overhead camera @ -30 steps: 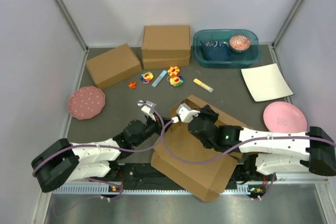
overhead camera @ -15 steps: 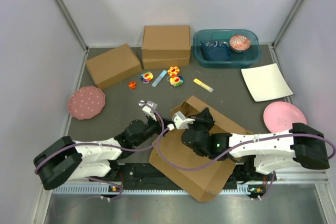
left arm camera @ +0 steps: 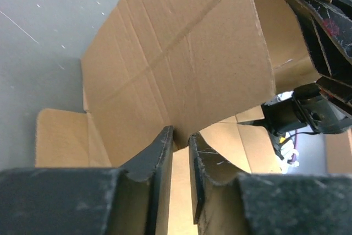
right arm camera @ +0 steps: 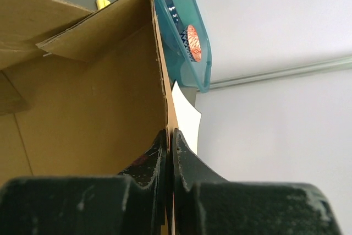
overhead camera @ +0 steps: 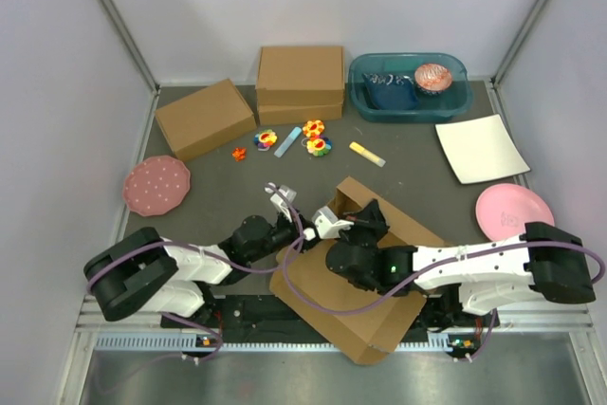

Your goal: Fold the paper box

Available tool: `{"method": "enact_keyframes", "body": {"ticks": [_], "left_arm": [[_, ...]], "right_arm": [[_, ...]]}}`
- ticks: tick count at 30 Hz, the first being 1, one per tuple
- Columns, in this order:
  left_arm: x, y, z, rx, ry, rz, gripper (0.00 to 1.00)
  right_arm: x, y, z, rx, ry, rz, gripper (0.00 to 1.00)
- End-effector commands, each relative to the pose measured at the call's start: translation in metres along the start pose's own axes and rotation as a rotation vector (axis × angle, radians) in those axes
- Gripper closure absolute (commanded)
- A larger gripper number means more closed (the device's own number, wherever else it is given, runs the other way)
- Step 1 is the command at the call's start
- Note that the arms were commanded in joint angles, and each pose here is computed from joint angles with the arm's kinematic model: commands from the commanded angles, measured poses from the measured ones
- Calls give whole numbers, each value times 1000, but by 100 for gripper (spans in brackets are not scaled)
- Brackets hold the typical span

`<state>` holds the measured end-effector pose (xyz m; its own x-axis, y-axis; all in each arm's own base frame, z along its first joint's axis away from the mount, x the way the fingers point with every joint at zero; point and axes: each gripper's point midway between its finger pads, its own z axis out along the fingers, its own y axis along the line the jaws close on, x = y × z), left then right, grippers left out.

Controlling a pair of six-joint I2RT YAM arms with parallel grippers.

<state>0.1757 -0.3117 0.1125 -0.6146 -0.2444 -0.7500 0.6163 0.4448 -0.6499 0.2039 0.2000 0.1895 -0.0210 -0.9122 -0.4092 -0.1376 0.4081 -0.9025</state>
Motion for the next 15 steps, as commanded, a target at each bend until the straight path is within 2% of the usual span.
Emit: {"method": "enact_keyframes", "body": {"ticks": [1,5,10,15], "left_arm": [[10,3,2,-15,49,-12,68],[4,17,-3,-103,35,23,53],[-15,31,-12,-220,-20,84,47],[-38,31,-23,-254,-83,140,43]], "right_arm": [[1,34,-7,-121,-54,84,100],[3,32,-8,-110,-48,79,100],[4,34,-9,-113,-47,80,100],[4,37,-9,-118,-43,71,100]]}}
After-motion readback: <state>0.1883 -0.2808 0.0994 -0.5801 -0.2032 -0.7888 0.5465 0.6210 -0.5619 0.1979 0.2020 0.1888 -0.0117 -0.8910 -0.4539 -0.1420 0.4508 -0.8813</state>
